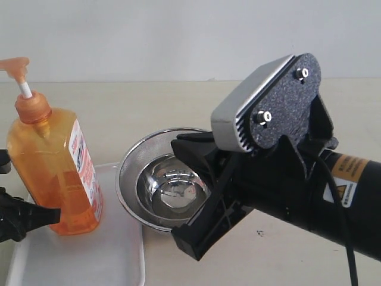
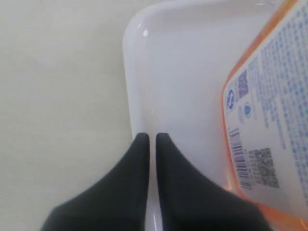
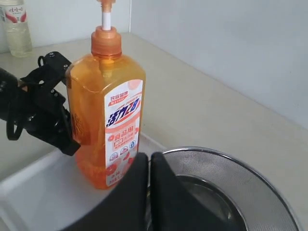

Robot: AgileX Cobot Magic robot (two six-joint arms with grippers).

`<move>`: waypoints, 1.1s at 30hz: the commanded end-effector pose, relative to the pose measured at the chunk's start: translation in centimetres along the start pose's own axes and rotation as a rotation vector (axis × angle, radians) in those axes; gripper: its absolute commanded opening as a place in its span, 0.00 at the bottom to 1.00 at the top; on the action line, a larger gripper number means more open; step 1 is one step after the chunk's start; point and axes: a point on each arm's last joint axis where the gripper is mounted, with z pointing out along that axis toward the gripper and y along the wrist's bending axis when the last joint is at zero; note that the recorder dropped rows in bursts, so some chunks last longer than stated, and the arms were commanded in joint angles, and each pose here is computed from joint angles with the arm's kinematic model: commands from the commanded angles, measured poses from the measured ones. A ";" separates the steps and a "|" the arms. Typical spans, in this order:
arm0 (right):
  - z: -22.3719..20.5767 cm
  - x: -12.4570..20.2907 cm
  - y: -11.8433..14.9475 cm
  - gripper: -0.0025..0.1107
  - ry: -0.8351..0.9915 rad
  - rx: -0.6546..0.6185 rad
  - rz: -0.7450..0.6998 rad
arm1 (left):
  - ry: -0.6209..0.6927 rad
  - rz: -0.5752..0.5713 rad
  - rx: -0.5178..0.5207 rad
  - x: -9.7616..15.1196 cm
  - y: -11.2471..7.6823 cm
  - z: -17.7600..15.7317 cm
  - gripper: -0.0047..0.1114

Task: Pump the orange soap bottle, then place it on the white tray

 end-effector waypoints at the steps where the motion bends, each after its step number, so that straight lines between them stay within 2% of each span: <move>1: -0.2 -0.1 -0.1 0.02 -0.007 0.003 -0.001 | 0.008 0.026 -0.005 -0.5 -0.4 1.1 0.08; 7: -0.2 -0.1 -0.4 0.02 -0.014 0.036 0.004 | -0.040 0.012 -0.011 -0.9 -0.2 0.5 0.08; 10: -0.3 -0.1 -1.3 0.02 -0.011 0.141 0.014 | -0.102 -0.022 -0.033 -0.9 0.5 -0.8 0.08; 20: -1.9 -1.1 -3.4 0.02 -0.062 0.355 0.026 | -0.176 -0.057 0.037 0.7 1.7 -4.7 0.08; 23: -3.3 -2.0 -4.0 0.02 -0.109 0.409 0.051 | -0.221 -0.077 0.078 1.0 1.9 -6.0 0.08; 27: -4.9 -2.4 -5.0 0.02 -0.147 0.494 0.163 | -0.298 -0.092 0.168 0.8 1.8 -8.2 0.08; 33: -5.1 -2.4 -5.0 0.02 -0.131 0.498 0.168 | -0.412 -0.090 0.314 0.8 1.7 -11.5 0.08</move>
